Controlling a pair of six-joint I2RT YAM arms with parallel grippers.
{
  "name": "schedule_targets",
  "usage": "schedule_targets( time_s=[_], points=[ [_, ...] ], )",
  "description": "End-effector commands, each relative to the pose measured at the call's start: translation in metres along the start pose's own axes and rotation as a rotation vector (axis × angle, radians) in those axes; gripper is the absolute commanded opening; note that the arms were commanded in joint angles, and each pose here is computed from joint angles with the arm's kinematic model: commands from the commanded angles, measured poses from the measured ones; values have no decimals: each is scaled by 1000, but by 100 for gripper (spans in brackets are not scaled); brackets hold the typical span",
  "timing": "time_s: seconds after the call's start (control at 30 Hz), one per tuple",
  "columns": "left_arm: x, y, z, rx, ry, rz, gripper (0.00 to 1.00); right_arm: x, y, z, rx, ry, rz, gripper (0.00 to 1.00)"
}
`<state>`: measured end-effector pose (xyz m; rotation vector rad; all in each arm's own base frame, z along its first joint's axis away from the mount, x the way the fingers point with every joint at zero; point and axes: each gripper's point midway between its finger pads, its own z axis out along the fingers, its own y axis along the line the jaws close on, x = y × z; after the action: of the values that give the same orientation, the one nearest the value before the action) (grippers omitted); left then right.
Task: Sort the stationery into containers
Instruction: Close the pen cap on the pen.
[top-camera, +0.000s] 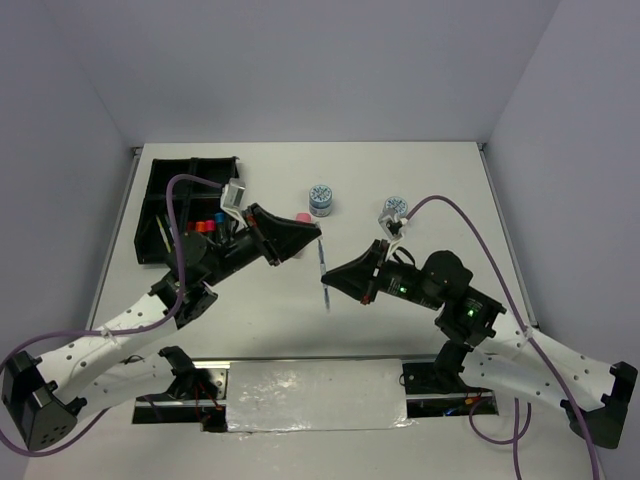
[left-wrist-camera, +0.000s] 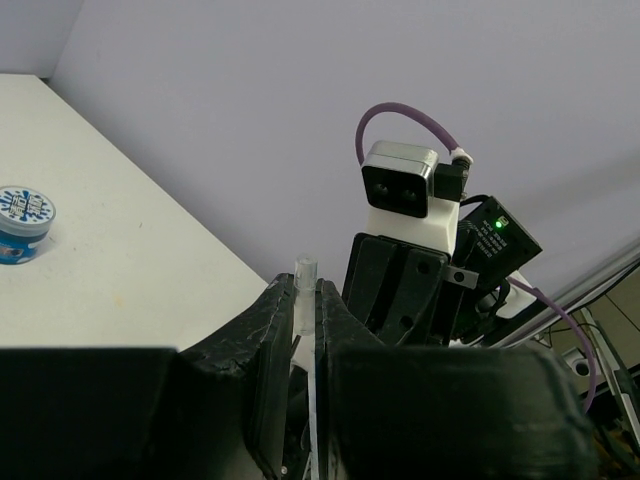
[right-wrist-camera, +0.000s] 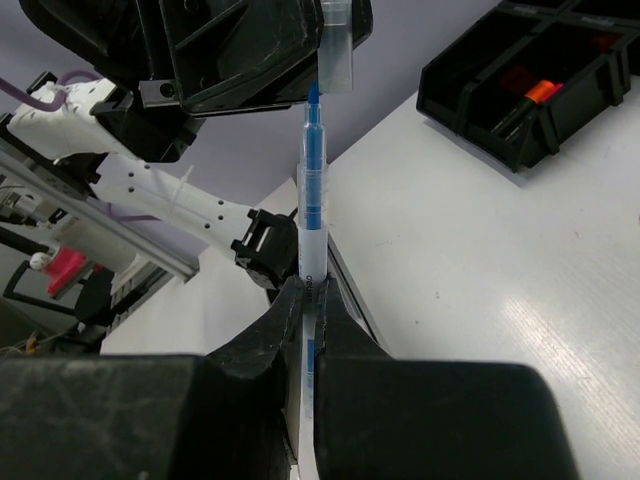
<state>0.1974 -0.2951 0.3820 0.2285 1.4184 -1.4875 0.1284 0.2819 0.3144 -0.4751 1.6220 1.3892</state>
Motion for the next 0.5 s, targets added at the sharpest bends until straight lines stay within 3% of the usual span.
schedule_targets(
  time_s=[0.0,0.47],
  points=[
    [-9,-19,-3,79,-38,-8,0,-25,14,2,-22,-67,-31,0],
    [-23,-17,-4,32,-84,18,0,-13,9,1,-16,-37,-16,0]
  ],
)
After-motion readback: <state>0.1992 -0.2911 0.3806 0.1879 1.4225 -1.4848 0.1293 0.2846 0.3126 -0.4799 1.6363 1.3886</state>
